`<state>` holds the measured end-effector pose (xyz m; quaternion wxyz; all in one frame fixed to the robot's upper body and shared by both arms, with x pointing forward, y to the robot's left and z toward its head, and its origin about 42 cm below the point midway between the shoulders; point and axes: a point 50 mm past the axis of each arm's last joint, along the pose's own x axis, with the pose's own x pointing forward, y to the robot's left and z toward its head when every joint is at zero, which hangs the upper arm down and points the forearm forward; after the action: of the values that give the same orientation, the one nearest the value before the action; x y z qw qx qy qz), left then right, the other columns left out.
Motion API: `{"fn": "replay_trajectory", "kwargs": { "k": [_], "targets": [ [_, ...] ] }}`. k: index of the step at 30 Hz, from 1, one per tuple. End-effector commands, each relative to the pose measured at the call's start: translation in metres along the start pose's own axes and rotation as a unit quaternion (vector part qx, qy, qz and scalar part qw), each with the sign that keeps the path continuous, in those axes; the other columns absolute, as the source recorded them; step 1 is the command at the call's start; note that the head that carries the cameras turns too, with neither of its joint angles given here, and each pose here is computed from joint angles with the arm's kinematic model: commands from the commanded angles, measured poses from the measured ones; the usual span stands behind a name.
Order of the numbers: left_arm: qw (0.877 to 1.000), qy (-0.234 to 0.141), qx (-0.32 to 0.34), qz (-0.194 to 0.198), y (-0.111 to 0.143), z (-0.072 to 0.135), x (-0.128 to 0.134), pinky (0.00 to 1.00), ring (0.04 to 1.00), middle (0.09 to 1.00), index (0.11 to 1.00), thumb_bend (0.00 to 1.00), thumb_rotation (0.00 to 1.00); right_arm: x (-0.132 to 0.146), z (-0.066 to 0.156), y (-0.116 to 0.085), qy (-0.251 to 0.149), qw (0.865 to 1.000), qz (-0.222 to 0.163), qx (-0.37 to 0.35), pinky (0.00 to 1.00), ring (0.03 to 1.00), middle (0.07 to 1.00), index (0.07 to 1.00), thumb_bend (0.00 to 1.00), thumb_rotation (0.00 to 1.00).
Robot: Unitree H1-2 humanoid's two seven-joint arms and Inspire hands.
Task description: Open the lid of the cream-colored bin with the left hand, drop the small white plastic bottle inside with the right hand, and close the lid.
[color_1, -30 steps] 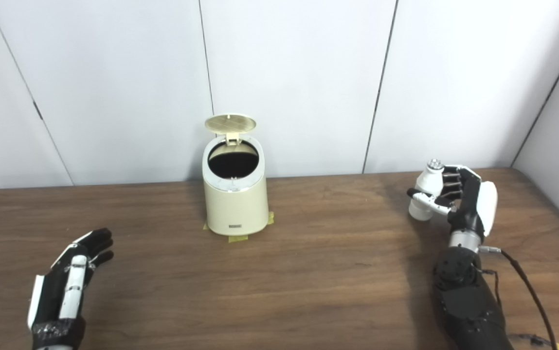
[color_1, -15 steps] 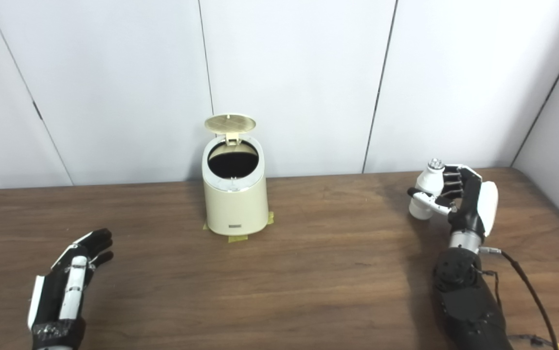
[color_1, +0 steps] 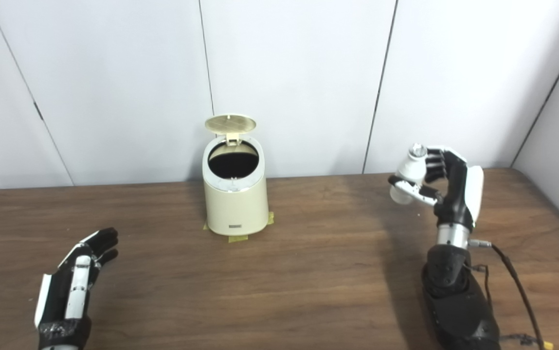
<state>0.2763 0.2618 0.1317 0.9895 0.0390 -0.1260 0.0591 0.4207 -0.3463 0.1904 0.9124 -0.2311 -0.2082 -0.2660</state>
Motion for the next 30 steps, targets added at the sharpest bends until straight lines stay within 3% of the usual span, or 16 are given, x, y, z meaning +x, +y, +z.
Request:
{"fn": "replay_trajectory", "kwargs": {
  "k": [1,5,10,14,24,30],
  "targets": [
    [1.0,0.003,0.013,-0.003,-0.004,-0.006,-0.001,0.77,0.815,0.796,0.759,0.16,0.69,0.017,0.03,0.001,-0.05,0.998,-0.009,0.023,0.35,0.396,0.457,0.522,0.52,0.0],
    [1.0,0.008,0.015,0.0,-0.005,-0.012,-0.005,0.75,0.797,0.785,0.759,0.16,0.56,0.017,0.056,0.006,-0.075,0.996,-0.006,0.041,0.34,0.389,0.458,0.52,0.52,0.0],
    [1.0,0.009,0.016,-0.001,-0.006,-0.015,-0.007,0.76,0.797,0.782,0.757,0.16,0.57,0.013,0.082,0.012,-0.098,0.993,0.011,0.069,0.33,0.387,0.457,0.52,0.52,0.0],
    [1.0,0.018,0.015,0.0,-0.007,-0.018,-0.009,0.77,0.804,0.788,0.764,0.16,0.57,0.009,0.095,0.02,-0.13,0.987,0.045,0.087,0.34,0.392,0.455,0.522,0.52,0.0],
    [0.999,0.025,0.02,0.006,-0.014,-0.024,-0.012,0.77,0.803,0.789,0.772,0.15,0.58,-0.004,0.13,0.052,-0.157,0.967,0.119,0.159,0.38,0.427,0.487,0.518,0.52,0.0],
    [0.999,0.019,0.026,0.006,-0.02,-0.028,-0.013,0.76,0.792,0.781,0.761,0.14,0.63,-0.011,0.165,0.067,-0.21,0.954,0.144,0.155,0.35,0.428,0.481,0.527,0.51,0.0]
  ]
}}
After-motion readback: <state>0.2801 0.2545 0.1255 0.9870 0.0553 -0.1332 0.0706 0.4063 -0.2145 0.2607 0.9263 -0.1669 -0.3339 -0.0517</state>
